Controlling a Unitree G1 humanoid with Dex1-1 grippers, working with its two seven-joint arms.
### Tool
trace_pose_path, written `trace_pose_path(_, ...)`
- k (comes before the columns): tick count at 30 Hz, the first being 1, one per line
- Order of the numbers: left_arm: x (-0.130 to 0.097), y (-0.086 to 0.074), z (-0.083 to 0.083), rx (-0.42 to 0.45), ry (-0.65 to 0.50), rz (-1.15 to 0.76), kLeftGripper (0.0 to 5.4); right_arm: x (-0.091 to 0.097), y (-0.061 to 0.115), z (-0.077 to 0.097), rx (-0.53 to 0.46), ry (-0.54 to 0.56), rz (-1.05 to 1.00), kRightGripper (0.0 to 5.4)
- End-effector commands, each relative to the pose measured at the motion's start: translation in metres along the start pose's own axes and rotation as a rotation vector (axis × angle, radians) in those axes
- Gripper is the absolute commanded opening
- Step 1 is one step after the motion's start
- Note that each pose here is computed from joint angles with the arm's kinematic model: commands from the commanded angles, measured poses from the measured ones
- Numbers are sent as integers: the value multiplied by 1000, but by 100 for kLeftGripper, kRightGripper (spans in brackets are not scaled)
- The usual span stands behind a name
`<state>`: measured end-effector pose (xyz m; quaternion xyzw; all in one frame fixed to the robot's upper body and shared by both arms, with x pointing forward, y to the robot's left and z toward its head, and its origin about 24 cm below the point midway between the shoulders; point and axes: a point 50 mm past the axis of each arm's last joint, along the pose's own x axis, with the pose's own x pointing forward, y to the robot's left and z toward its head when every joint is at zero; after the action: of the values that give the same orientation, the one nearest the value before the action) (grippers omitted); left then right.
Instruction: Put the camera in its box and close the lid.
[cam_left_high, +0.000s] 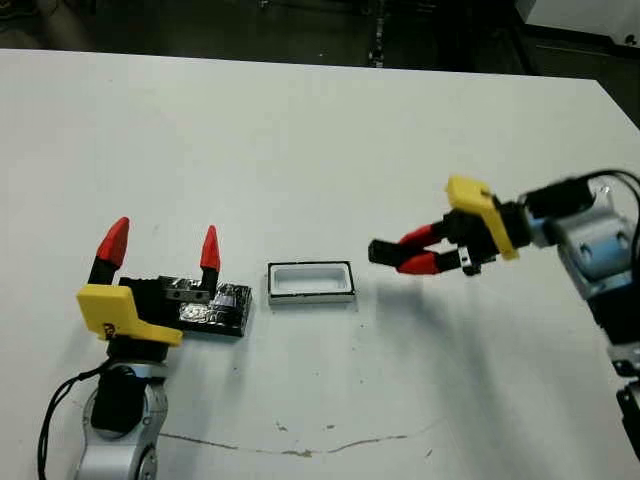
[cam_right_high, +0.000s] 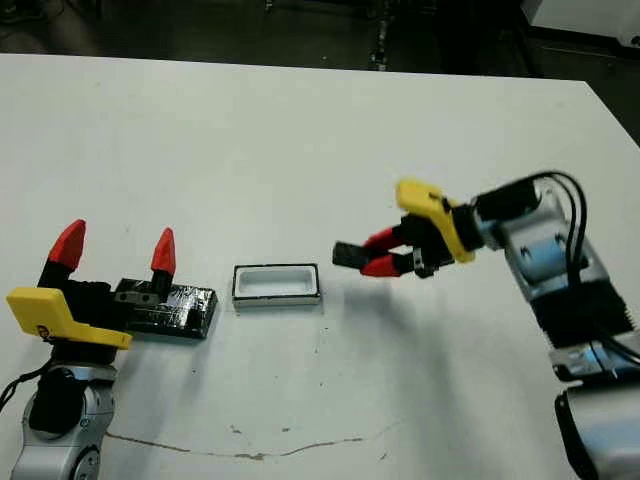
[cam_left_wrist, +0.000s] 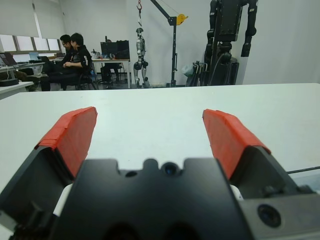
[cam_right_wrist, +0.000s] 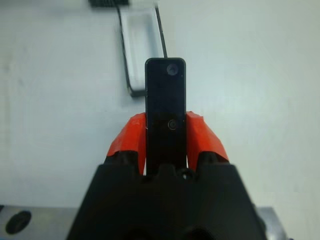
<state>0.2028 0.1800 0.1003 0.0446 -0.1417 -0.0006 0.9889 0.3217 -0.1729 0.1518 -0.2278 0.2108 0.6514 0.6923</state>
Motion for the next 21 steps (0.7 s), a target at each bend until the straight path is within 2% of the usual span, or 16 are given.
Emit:
trace_pose_path(1, -1, 1, -1, 7, 11, 2, 540, 0, -3, 8, 41, -28, 40, 166)
trace_pose_path(5, -1, 1, -1, -6, 9, 1, 540, 6, -4, 16, 52, -13, 56, 166)
trace_pose_path(12, -3, 1, -1, -3, 13, 8, 540, 27, -6, 25, 60, -16, 129, 166)
trace_pose_path(21, -4, 2, -1, 4, 7, 5, 540, 51, -11, 40, -21, -36, 121, 166)
